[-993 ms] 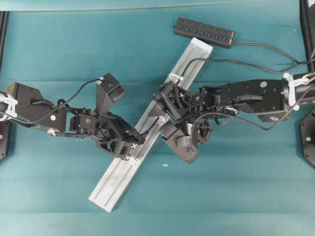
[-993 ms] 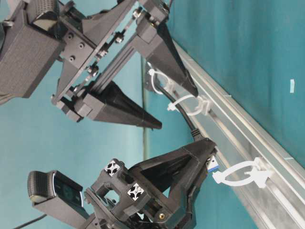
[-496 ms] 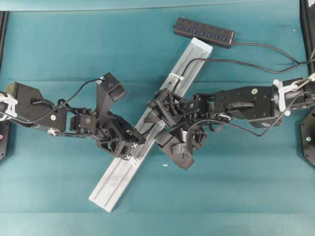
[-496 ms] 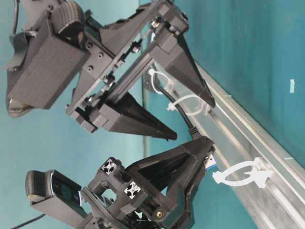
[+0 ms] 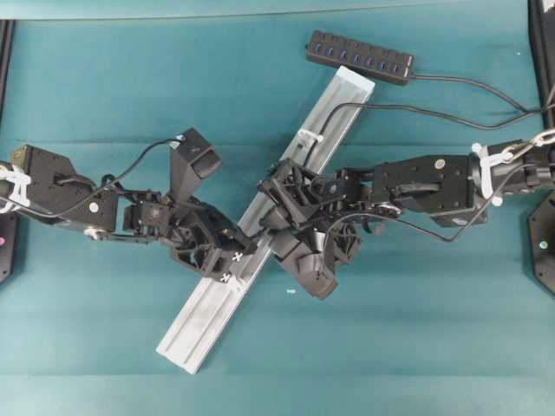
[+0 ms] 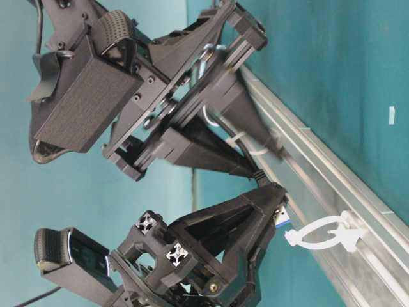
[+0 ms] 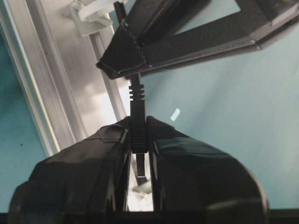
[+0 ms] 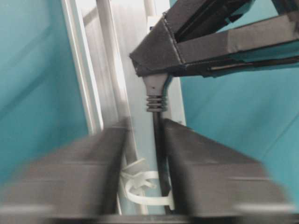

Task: Pass the USB cable through three rings with both arms.

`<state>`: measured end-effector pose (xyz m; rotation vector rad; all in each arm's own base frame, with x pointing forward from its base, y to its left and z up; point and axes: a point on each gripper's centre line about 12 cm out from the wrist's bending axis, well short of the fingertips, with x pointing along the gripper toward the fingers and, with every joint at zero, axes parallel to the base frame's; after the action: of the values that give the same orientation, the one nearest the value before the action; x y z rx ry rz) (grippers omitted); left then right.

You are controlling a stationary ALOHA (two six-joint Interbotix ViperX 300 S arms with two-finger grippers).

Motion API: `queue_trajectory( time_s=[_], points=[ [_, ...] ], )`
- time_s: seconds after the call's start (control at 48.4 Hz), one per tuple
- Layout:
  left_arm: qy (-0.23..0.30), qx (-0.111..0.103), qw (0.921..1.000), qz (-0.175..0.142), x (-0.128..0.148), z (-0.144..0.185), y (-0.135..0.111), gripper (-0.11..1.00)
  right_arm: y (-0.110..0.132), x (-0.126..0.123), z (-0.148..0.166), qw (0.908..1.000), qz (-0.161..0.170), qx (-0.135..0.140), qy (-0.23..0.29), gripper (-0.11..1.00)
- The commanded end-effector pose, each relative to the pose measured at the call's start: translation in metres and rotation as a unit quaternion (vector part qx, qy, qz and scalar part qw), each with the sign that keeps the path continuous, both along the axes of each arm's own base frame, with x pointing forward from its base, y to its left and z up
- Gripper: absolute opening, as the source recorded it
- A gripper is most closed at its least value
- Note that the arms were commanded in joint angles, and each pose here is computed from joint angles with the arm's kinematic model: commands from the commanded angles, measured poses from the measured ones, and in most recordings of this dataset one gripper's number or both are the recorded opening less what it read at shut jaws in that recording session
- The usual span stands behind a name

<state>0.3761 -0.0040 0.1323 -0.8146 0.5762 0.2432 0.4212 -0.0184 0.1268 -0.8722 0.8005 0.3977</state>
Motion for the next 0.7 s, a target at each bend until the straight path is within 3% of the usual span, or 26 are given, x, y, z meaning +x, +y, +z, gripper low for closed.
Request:
queue_trajectory(
  time_s=[0.0, 0.062, 0.62, 0.683],
  points=[
    [-0.019, 0.001, 0.9998, -0.003, 0.0043, 0.0125, -0.0013, 0.11, -0.0004, 0.0041, 0.0031, 1.0000, -0.001, 0.000, -0.008, 0.14],
    [-0.020, 0.001, 0.9998, -0.003, 0.0043, 0.0131, -0.0013, 0.11, -0.0018, 0.0058, 0.0050, 0.9999, -0.003, -0.001, -0.011, 0.07],
    [-0.035, 0.001, 0.9994, -0.002, 0.0057, 0.0173, -0.0007, 0.11, -0.0055, 0.0119, 0.0088, 1.0000, -0.001, -0.002, -0.006, 0.07],
    [-0.035, 0.002, 0.9994, -0.003, 0.0048, 0.0181, -0.0008, 0.16, -0.0056, 0.0118, 0.0088, 0.9999, 0.004, -0.008, -0.006, 0.07]
  ],
)
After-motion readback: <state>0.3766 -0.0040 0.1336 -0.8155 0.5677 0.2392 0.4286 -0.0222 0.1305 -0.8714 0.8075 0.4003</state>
